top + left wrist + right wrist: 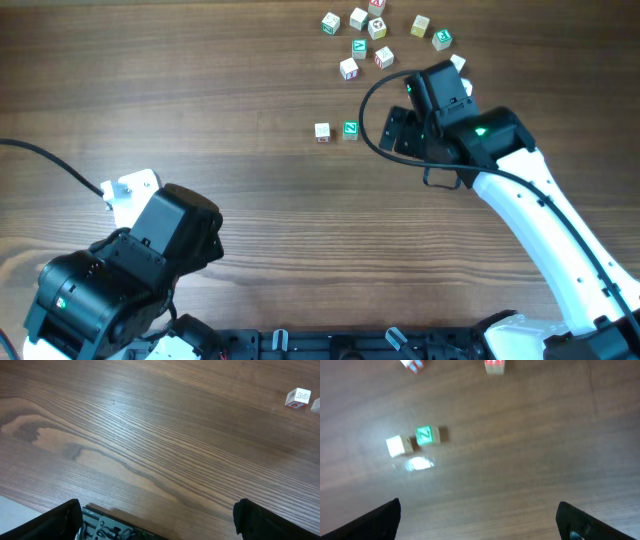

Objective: Form a horizontal line
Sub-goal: 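Reach the right gripper into the cluster and grasp the red A block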

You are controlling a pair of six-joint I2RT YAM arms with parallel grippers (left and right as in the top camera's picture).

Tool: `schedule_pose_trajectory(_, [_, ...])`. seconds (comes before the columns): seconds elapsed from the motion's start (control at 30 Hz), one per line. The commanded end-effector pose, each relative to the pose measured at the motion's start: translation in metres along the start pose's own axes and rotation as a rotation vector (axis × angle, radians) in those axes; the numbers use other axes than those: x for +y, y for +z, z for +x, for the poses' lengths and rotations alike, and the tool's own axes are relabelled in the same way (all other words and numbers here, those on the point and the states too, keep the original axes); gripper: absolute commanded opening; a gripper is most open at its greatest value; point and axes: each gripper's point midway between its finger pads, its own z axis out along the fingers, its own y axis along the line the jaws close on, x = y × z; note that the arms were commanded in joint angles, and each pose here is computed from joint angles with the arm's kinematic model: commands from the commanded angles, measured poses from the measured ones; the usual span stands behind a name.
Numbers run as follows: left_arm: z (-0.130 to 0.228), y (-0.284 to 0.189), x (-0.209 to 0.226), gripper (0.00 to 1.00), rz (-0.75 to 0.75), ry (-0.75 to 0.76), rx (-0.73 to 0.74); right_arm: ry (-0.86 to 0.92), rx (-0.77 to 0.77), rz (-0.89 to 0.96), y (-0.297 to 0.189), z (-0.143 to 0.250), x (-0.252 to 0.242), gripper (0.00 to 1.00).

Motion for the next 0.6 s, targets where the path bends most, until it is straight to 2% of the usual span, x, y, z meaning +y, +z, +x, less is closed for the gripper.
schedule_pose_trajectory(0.0, [0.0, -0.001, 0.0, 1.0, 0.005, -0.005, -0.003, 0.057, -0.048, 0.02, 0.006, -0.019, -0.011, 1.0])
schedule_pose_trajectory(0.3, [0.0, -0.001, 0.0, 1.0, 0.005, -0.005, -0.003, 0.144, -0.095, 0.039, 0.01, -0.044, -0.035, 1.0])
schedule_pose_trajectory(0.57, [0.0, -0.001, 0.0, 1.0, 0.005, -0.005, -0.003, 0.151, -0.081, 0.023, 0.037, -0.051, -0.028, 1.0])
